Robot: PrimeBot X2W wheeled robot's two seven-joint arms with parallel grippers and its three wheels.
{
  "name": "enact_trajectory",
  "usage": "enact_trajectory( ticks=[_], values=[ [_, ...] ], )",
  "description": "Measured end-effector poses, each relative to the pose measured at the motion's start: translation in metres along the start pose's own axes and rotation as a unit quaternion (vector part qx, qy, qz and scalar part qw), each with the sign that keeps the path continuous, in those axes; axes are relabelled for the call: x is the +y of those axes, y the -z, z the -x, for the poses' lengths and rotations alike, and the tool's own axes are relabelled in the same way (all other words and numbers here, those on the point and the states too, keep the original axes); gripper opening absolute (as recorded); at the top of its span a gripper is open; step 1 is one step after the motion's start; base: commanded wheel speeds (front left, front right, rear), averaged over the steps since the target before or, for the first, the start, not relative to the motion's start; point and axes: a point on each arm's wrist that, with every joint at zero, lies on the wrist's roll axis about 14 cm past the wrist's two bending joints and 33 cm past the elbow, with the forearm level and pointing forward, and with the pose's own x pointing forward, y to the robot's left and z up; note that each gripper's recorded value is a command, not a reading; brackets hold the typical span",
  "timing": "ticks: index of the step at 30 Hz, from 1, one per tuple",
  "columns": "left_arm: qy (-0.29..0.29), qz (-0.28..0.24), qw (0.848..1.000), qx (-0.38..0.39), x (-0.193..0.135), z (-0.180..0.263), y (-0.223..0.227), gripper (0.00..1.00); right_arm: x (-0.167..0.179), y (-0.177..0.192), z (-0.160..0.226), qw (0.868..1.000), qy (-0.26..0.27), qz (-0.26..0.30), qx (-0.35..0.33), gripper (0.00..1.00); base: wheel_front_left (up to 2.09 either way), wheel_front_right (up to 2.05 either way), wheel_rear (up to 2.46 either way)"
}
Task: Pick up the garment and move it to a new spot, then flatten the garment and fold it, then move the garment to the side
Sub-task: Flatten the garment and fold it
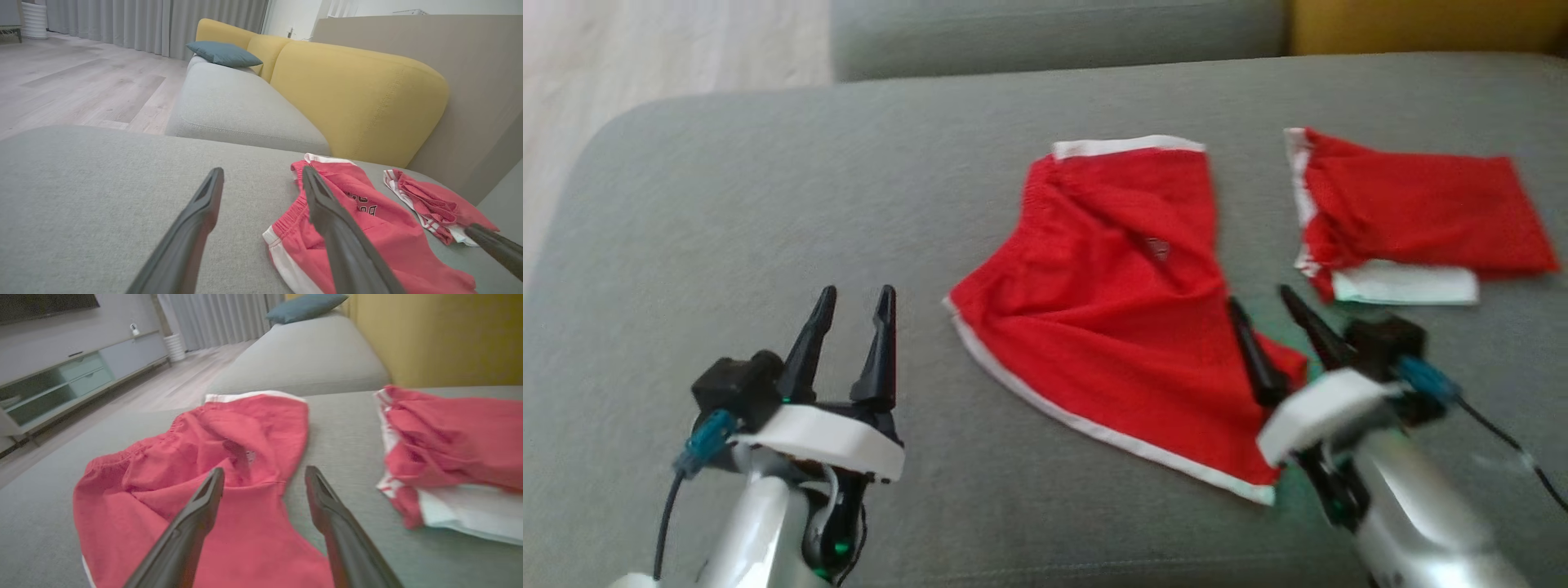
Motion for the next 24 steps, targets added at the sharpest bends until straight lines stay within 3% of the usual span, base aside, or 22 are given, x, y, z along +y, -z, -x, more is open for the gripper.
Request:
enact_trajectory(
  ticks=[5, 9, 12, 16, 20, 24],
  values=[
    [0.028, -0.005, 1.000, -0.003, -0.013, -0.008, -0.002, 1.00, -0.033, -0.010, 0.053, 0.995, 0.083, 0.001, -0.059, 1.00, 0.00, 0.00, 0.00],
    [0.041, -0.007, 0.999, 0.002, -0.020, -0.011, 0.001, 1.00, -0.025, 0.015, 0.090, 0.993, 0.110, -0.001, -0.047, 1.00, 0.00, 0.00, 0.00],
    [0.046, -0.012, 0.999, 0.014, -0.020, -0.012, 0.009, 1.00, -0.020, 0.019, 0.098, 0.992, 0.117, -0.005, -0.044, 1.00, 0.00, 0.00, 0.00],
    [0.076, -0.052, 0.995, 0.048, -0.025, -0.013, 0.028, 1.00, -0.027, -0.001, 0.094, 0.990, 0.126, 0.004, -0.065, 1.00, 0.00, 0.00, 0.00],
    [0.114, -0.122, 0.980, 0.108, -0.023, -0.017, 0.057, 1.00, -0.030, -0.004, 0.092, 0.989, 0.131, 0.003, -0.063, 1.00, 0.00, 0.00, 0.00],
    [0.168, -0.203, 0.951, 0.162, -0.023, -0.024, 0.080, 1.00, -0.033, -0.002, 0.090, 0.989, 0.135, 0.005, -0.054, 1.00, 0.00, 0.00, 0.00]
  ],
)
